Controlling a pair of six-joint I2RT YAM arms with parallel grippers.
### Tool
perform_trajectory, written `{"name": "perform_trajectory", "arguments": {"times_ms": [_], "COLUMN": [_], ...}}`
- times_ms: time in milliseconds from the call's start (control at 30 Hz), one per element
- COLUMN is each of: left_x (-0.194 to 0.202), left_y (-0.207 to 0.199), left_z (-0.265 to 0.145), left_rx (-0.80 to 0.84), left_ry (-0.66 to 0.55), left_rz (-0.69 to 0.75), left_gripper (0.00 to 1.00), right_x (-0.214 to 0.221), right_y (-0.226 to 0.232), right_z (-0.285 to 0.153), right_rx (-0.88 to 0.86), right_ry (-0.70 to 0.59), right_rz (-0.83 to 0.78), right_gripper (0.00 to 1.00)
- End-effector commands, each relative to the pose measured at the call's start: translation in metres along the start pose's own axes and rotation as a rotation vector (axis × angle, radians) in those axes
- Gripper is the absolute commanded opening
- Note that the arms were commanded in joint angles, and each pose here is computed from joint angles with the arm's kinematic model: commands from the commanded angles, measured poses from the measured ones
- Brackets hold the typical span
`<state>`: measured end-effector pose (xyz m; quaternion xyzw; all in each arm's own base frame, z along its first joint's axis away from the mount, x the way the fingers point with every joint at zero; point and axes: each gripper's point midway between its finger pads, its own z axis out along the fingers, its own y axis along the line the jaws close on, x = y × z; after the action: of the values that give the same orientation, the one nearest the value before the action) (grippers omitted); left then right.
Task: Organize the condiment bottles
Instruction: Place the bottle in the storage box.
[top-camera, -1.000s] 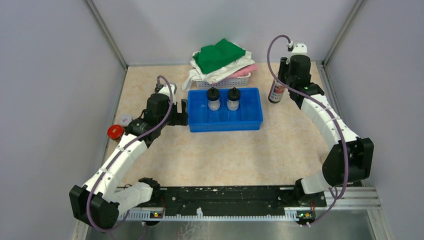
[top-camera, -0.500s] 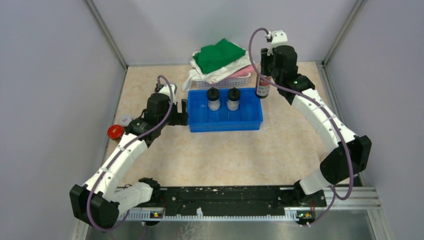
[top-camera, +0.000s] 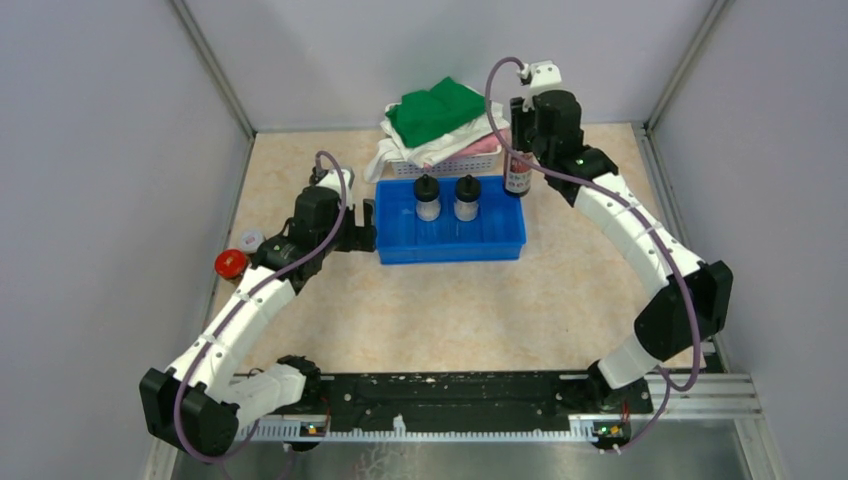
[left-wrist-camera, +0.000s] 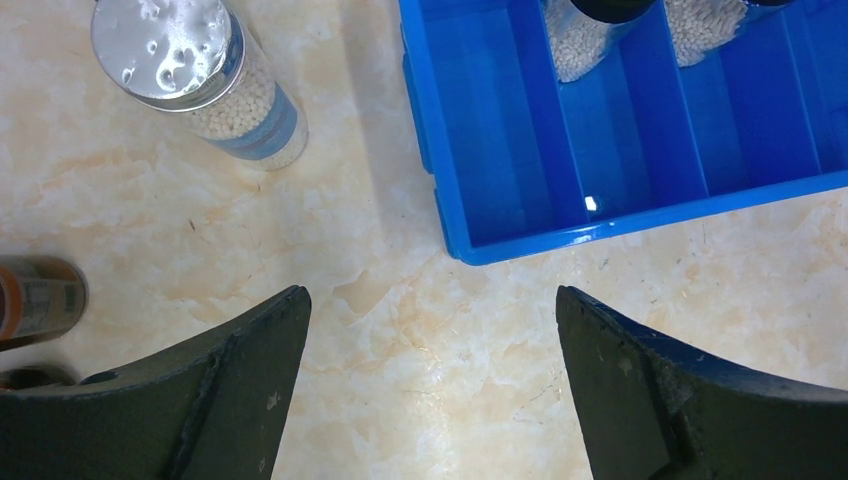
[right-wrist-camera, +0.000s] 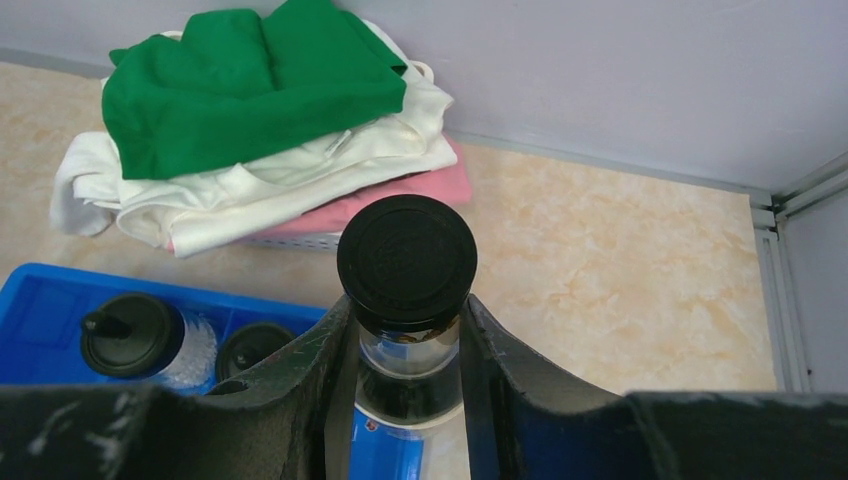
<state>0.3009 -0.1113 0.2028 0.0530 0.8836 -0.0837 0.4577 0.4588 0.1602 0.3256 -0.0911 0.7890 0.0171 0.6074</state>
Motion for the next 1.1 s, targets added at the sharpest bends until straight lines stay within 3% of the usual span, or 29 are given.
{"name": "perform_trajectory", "arguments": {"times_ms": [0, 400, 1067], "left_x": [-0.019, -0.015, -0.007], "left_y": [0.001, 0.002, 0.002], "left_z": [-0.007, -0.006, 0.001], "left_rx": [-0.012, -0.015, -0.016], "left_ry": [-0.045, -0.034, -0.010], "left_rz": [-0.007, -0.008, 0.001], "left_gripper": [0.98, 0.98, 0.98], "right_x": [-0.054, -0.025, 0.033], "right_y": [0.017, 0.050, 0.043], "right_z": [-0.003, 0.011, 0.025], "right_rx": [-0.031, -0.069, 0.001], "right_ry": [-0.195, -0.159, -0.229], "right_rz": [0.051, 0.080, 0.097], "right_gripper": [0.00, 0.00, 0.00]}}
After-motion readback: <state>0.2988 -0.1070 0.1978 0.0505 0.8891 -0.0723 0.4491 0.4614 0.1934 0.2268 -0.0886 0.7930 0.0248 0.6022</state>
